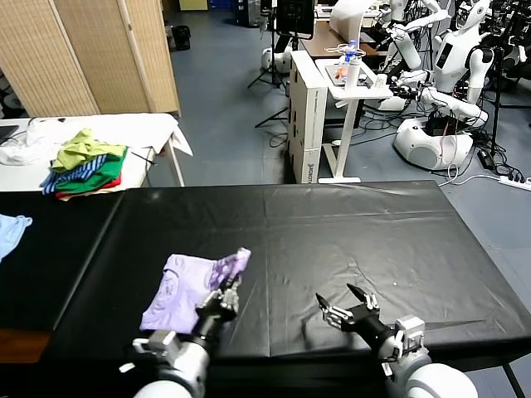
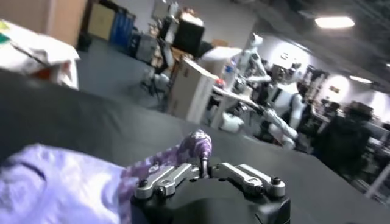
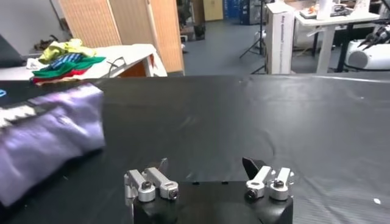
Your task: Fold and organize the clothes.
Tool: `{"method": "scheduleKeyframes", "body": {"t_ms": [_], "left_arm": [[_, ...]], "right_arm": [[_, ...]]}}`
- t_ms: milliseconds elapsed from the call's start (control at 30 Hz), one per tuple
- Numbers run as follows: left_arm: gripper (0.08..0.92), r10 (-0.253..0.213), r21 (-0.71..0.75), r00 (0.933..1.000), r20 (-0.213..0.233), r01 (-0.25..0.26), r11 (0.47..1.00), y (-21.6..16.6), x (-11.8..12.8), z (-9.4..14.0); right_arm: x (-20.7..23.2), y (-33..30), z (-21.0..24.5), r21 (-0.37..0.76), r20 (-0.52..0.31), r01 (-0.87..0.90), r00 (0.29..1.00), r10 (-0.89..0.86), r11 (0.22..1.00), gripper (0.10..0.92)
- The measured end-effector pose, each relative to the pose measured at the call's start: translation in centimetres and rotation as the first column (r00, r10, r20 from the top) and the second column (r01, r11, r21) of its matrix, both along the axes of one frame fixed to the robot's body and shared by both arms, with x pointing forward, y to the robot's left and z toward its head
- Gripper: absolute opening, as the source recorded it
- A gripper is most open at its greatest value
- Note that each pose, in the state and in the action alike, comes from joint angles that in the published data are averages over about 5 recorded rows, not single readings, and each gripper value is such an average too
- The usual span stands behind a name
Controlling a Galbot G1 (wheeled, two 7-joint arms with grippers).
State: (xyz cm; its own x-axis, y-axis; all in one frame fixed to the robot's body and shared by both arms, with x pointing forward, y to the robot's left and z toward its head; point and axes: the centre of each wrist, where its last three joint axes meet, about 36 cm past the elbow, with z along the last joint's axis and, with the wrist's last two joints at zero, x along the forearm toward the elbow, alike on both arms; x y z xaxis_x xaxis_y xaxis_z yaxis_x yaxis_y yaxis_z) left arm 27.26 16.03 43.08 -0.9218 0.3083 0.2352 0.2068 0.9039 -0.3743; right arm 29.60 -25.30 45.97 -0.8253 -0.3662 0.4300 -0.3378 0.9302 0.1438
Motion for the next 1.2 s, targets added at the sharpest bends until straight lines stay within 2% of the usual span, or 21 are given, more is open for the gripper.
{"method": "scheduleKeyframes", "body": {"t_ms": [100, 200, 300, 467, 767, 933, 1100, 1200], "left_arm": [[0.567, -0.037, -0.003, 0.9993, -0.001, 0.037, 0.999, -0.6, -0.4, -0.1], [0.754, -0.066, -0.004, 0.9976, 0.018, 0.066, 0.998, -0.4, -0.5, 0.1], [0.875, -0.071, 0.013, 0.9961, 0.052, 0.07, 0.997, 0.3, -0.2, 0.5], [0.906, -0.042, 0.07, 0.995, 0.09, 0.036, 0.997, 2.0, 0.6, 0.6], [0.907, -0.006, 0.124, 0.9942, 0.108, -0.007, 0.992, 3.4, 0.6, 0.5], [0.907, 0.014, 0.138, 0.9939, 0.109, -0.029, 0.99, 4.1, 0.7, 0.4], [0.907, 0.033, 0.14, 0.9932, 0.112, -0.049, 0.989, 4.6, 0.8, 0.5], [0.907, 0.046, 0.143, 0.9923, 0.115, -0.063, 0.988, 4.9, 0.9, 0.5]], "right_arm": [[0.4, 0.1, -0.1, 0.025, -0.036, -0.009, 0.999, 0.01, 1.0, 0.907], [1.0, 0.3, -0.1, 0.068, -0.082, -0.007, 0.997, 0.012, 0.998, 0.907], [1.6, 0.9, -0.1, 0.129, -0.134, -0.001, 0.991, 0.019, 0.992, 0.907], [2.7, 2.5, -0.6, 0.221, -0.207, -0.007, 0.977, 0.054, 0.975, 0.907], [4.4, 7.3, -2.6, 0.263, -0.248, -0.068, 0.959, 0.135, 0.962, 0.884], [4.6, 9.3, -3.5, 0.273, -0.26, -0.103, 0.949, 0.177, 0.957, 0.716], [4.5, 10.1, -3.9, 0.271, -0.262, -0.121, 0.945, 0.194, 0.955, 0.651], [4.3, 10.0, -3.9, 0.267, -0.262, -0.122, 0.945, 0.194, 0.956, 0.543]]}}
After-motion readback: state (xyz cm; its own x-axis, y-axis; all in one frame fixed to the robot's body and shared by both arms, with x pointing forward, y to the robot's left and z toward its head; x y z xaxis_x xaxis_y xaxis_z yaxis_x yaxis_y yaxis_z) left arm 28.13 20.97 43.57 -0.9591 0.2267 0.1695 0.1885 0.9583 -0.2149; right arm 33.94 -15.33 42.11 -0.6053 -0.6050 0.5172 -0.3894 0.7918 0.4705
